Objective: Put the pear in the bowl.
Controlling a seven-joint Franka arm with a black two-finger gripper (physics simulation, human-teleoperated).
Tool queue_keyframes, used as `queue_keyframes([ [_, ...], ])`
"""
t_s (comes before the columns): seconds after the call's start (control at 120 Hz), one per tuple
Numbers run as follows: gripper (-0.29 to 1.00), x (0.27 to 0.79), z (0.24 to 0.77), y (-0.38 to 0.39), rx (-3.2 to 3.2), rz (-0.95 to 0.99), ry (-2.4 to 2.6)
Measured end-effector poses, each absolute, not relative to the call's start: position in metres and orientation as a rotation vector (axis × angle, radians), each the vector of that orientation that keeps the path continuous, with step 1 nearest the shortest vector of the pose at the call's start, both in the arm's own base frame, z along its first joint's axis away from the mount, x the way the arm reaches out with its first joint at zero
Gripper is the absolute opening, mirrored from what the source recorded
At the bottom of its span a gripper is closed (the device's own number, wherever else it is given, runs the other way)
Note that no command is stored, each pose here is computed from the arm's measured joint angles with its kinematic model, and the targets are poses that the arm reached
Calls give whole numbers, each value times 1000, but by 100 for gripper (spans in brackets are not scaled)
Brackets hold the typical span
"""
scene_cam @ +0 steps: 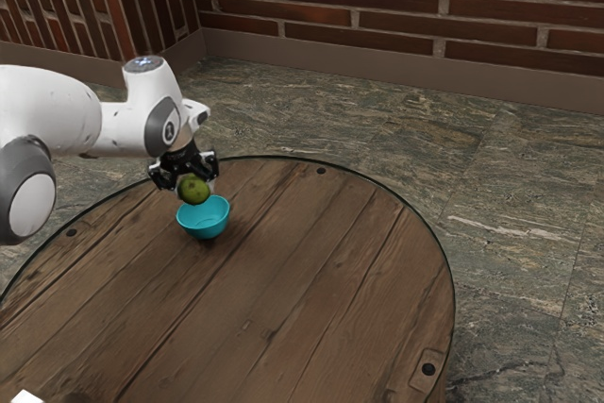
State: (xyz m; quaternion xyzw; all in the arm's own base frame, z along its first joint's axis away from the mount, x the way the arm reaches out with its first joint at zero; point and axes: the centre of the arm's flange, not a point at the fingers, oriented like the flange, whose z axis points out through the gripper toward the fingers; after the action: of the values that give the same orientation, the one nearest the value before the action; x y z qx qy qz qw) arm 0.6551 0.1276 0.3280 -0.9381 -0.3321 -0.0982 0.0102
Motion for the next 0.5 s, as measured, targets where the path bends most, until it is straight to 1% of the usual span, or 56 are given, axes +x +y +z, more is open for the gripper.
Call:
queue_keyframes([
  [0.15, 46, 655, 322, 124, -2953, -262, -1007],
  [0.342, 60, 654, 330, 122, -2987, -250, -961],
  [0.392, 62, 651, 359, 121, -3014, -274, -924],
  [0.442, 64, 635, 417, 120, -3057, -270, -849],
  [0.5, 66, 604, 491, 111, -3120, -256, -735],
])
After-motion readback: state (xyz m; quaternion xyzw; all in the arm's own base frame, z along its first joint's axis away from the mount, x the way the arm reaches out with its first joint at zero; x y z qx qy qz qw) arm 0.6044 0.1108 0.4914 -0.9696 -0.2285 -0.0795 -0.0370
